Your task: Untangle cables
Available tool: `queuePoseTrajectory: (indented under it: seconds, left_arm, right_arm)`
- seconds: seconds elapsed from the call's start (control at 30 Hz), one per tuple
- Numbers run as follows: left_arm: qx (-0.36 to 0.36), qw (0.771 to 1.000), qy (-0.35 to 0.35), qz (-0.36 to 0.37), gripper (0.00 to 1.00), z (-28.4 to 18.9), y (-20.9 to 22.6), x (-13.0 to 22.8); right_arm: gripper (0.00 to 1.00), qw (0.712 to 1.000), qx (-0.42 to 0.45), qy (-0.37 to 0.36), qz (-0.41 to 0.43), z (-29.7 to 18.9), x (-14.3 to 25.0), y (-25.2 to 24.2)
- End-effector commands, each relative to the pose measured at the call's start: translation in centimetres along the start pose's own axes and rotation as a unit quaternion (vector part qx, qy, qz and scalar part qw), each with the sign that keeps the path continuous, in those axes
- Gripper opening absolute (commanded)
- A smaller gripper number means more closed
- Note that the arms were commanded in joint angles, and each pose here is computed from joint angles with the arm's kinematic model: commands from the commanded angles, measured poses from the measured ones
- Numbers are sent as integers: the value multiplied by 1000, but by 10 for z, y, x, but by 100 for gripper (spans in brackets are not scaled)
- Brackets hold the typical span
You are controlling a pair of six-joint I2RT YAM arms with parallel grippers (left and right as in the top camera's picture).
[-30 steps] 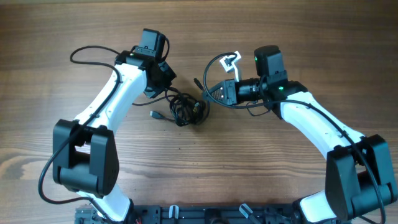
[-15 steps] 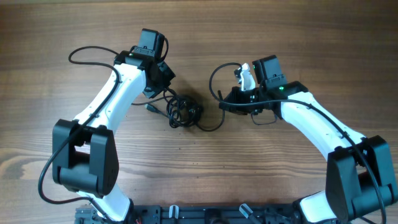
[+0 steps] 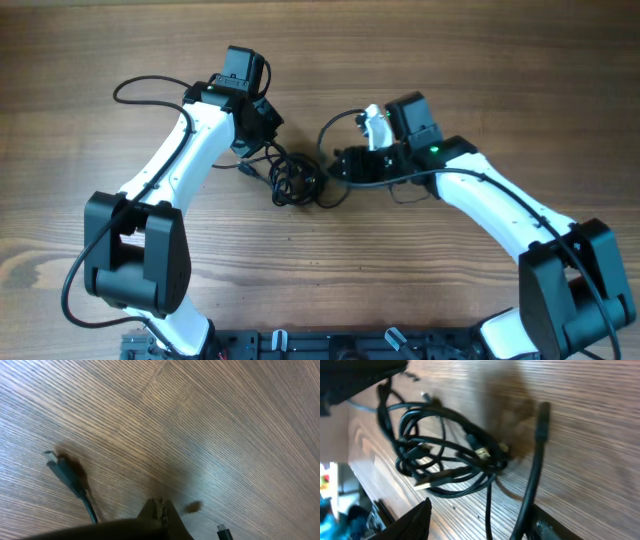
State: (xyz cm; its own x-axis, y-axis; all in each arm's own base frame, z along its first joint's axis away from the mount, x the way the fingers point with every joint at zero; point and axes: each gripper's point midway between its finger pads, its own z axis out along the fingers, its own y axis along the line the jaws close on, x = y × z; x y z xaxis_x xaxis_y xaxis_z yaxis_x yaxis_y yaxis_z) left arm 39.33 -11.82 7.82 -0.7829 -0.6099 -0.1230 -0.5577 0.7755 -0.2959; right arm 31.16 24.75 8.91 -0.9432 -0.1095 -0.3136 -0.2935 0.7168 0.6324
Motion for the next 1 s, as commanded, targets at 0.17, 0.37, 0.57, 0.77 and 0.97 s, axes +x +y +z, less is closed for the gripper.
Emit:
queuePoseTrajectory:
  seconds: [0.17,0.37,0.57,0.77,0.97]
  left_arm:
    - [122,981,86,123,4,-1,-39,30]
    - [132,978,90,135,4,-2,-42,32]
    - [132,978,90,134,4,-2,-42,32]
    - [208,948,133,200,4,-14,-62,53]
    - [260,920,154,249,4,-25,-73,66]
  right_arm:
    - [54,991,-29,-23,-131,2,-10,30]
    - [68,986,-43,-15,-158,2,-5,34]
    - [99,986,-45,-26,-157,2,-11,36]
    - [84,984,-53,-70,-153,-1,-32,45]
    - [65,985,-64,-59,-150,-1,-28,48]
